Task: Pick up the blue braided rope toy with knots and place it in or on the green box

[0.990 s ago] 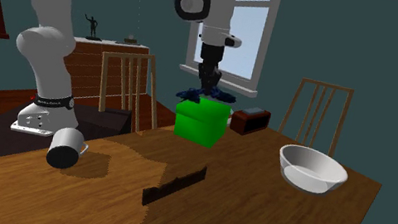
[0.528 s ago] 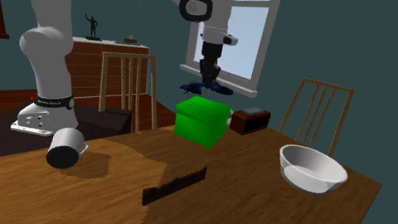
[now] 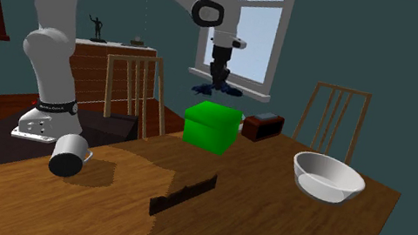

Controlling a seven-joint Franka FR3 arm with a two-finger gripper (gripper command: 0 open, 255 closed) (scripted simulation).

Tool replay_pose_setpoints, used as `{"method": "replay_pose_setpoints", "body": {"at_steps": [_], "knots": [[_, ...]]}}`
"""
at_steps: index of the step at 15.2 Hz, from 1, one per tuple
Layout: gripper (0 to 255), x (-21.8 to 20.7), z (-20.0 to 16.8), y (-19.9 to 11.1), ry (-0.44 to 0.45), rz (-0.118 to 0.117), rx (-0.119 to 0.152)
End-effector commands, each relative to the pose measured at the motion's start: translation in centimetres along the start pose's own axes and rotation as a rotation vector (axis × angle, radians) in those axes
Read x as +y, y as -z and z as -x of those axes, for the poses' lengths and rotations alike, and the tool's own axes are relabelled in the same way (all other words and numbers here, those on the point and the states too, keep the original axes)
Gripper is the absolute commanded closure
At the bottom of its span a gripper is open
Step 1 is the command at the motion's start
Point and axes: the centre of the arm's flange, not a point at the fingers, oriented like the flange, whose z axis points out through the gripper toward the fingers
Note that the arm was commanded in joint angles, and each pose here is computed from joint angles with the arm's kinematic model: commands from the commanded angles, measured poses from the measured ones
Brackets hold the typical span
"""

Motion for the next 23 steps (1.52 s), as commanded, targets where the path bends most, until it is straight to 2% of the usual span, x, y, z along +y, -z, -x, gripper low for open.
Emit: {"method": "replay_pose_setpoints", "body": {"at_steps": [1, 12, 20, 21, 23], "knots": [[255, -0.1, 0.0, -1.2, -0.001, 0.0, 0.001], [255, 0.3, 0.3, -6.8, -0.001, 0.0, 0.001], [255, 0.3, 0.3, -6.8, -0.001, 0.0, 0.001], [0, 0.3, 0.3, -6.8, -0.001, 0.0, 0.001], [0, 0.3, 0.3, -6.8, -0.001, 0.0, 0.001]]}}
